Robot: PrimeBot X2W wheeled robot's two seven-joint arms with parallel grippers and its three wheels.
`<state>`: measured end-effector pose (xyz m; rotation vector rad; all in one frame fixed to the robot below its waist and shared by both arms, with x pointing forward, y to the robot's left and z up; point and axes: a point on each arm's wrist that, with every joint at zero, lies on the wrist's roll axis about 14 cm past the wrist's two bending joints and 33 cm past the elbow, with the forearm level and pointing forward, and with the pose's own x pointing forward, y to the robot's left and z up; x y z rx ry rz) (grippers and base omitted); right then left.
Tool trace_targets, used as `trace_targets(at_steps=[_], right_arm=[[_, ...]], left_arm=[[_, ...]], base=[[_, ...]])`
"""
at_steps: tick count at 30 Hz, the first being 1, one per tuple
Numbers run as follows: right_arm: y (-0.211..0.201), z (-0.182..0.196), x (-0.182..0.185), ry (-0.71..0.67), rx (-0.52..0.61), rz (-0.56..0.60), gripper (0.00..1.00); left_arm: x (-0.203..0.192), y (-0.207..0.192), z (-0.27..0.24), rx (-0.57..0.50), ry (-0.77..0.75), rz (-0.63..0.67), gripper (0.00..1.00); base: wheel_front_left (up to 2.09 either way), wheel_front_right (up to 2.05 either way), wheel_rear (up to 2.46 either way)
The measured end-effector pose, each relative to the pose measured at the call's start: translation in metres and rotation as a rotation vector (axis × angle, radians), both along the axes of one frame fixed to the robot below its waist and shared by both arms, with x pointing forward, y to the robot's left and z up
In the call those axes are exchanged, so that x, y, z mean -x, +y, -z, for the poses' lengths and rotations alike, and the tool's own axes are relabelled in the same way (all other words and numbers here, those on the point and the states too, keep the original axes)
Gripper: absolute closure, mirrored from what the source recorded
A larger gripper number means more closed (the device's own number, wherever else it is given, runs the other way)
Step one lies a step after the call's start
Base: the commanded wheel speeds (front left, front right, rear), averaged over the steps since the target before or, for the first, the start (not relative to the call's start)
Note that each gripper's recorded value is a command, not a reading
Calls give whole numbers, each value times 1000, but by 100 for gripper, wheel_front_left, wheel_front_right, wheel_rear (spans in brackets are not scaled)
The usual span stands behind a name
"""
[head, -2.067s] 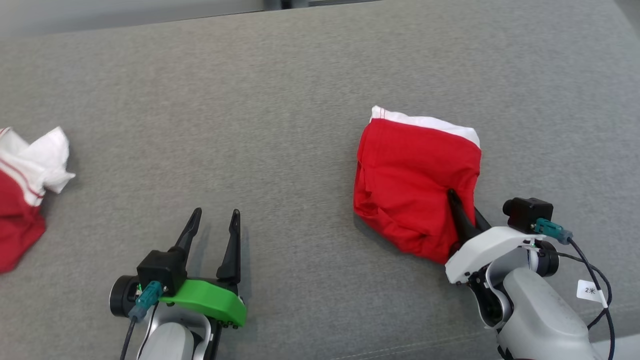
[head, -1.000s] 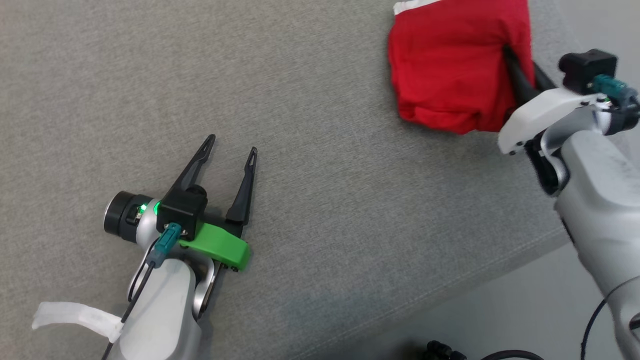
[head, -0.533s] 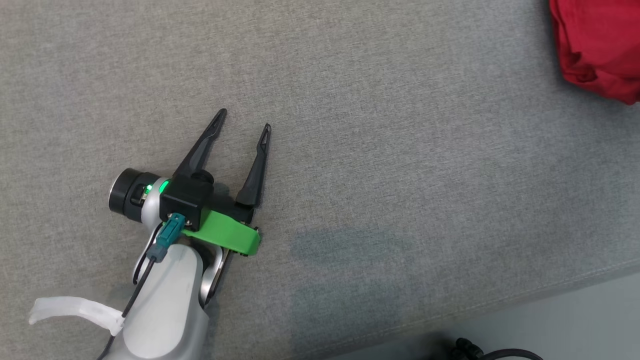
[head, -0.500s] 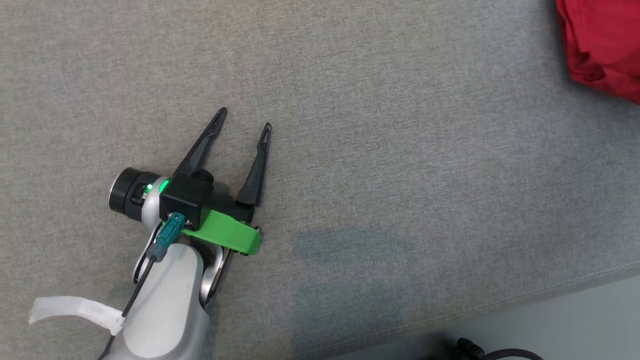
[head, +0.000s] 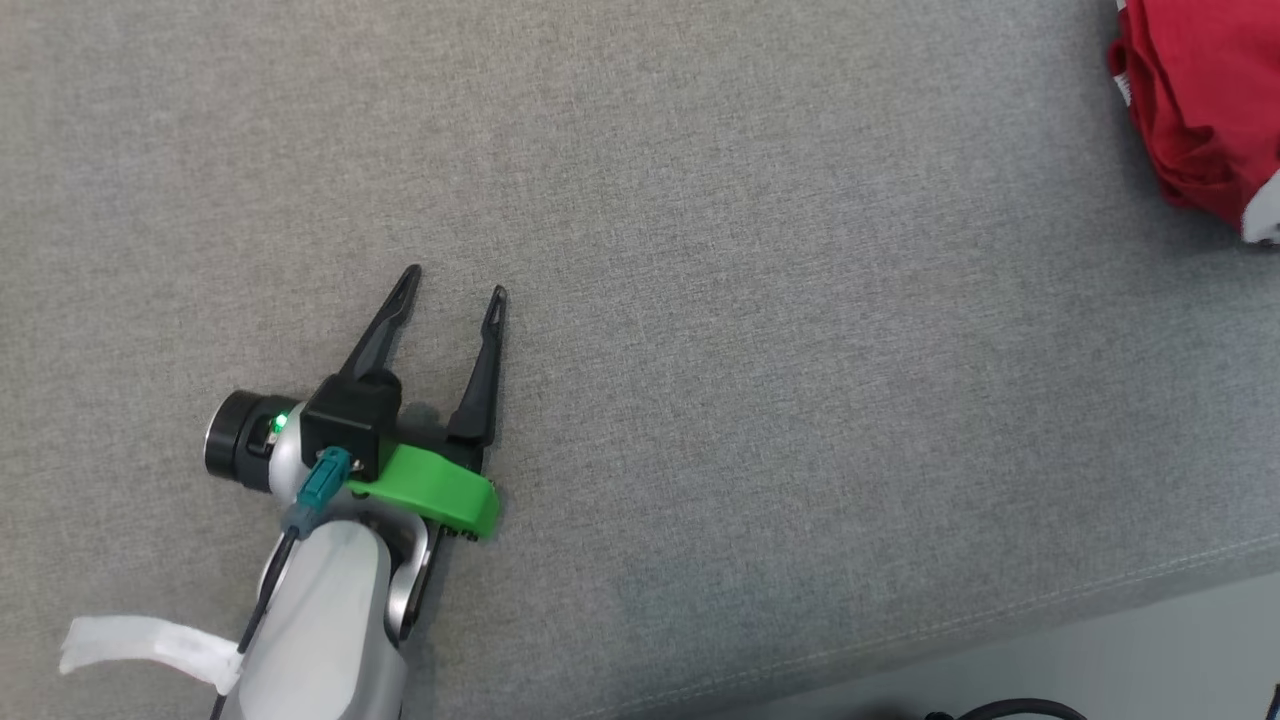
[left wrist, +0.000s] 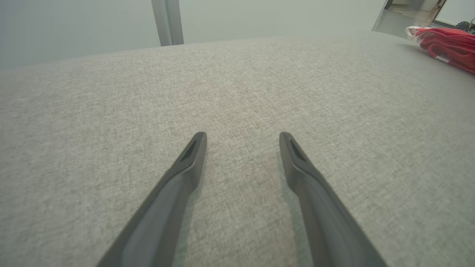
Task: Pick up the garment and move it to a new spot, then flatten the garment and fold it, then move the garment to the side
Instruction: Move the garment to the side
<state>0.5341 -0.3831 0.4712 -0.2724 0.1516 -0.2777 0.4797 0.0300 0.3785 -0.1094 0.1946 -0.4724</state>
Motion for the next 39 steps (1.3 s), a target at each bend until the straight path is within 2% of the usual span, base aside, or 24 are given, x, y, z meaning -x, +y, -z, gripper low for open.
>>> trace_targets(at_steps=[4, 19, 28, 39], right_arm=[[43, -5, 4, -49, -46, -82, 0], [176, 5, 56, -74, -265, -336, 0], [205, -6, 85, -110, -320, -376, 0], [217, -13, 123, -130, -349, -386, 0]], left_arm=[[6, 15, -7, -6, 3, -55, 0], [40, 84, -42, -4, -20, -285, 0], [69, 117, -58, -8, -41, -388, 0], [103, 145, -78, -6, -91, -469, 0]], base=[[0, 0, 0], [0, 0, 0], [0, 0, 0], [0, 0, 0]])
